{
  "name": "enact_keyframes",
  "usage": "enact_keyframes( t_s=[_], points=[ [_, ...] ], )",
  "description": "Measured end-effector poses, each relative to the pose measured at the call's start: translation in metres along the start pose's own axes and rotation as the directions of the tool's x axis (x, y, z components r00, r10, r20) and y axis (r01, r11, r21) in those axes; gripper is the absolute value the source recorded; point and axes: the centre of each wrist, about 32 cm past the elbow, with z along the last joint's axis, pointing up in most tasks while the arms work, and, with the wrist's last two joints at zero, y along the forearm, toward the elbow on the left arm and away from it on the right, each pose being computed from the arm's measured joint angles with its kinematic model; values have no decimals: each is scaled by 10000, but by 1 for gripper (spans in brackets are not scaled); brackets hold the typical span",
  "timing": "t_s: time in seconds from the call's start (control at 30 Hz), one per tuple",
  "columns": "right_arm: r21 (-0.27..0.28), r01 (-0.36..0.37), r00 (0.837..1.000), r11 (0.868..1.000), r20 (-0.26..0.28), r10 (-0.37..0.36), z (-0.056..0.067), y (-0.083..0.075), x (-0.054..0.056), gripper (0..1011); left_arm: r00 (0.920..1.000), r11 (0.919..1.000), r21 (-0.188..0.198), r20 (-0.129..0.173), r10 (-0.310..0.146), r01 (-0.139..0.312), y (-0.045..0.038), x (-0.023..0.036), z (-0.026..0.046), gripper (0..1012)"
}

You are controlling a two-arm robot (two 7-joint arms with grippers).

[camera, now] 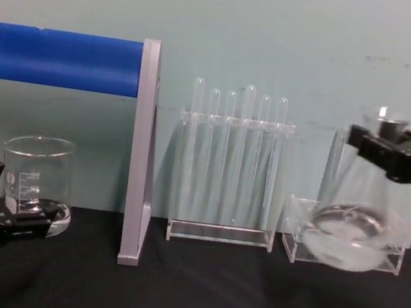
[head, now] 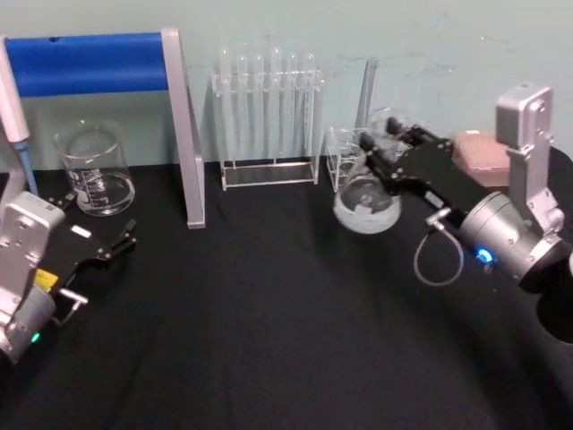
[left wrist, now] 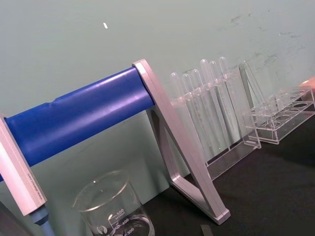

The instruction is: Grasp the erlenmeyer flask with one hand, shake it three times, then place it back.

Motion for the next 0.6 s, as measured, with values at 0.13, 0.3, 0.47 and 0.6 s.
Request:
enact_keyframes(
  t_s=[0.13, 0.3, 0.47, 0.6],
  points=[
    [55, -763, 9969, 9971, -195, 764, 2, 43, -140, 456, 10000, 10000, 0, 0, 0, 0, 0, 0, 0, 1001],
    [148, -1655, 9854, 9861, -388, 1659, 6, 96, -304, 456, 10000, 10000, 0, -1, 0, 0, 0, 0, 0, 1001],
    [130, -2735, 9602, 9618, -557, 2738, -2, 151, -495, 456, 10000, 10000, 0, 0, 0, 0, 0, 0, 0, 1001],
    [81, -3442, 9367, 9388, -650, 3440, -10, 181, -617, 456, 10000, 10000, 0, 0, 0, 0, 0, 0, 0, 1001]
  ],
)
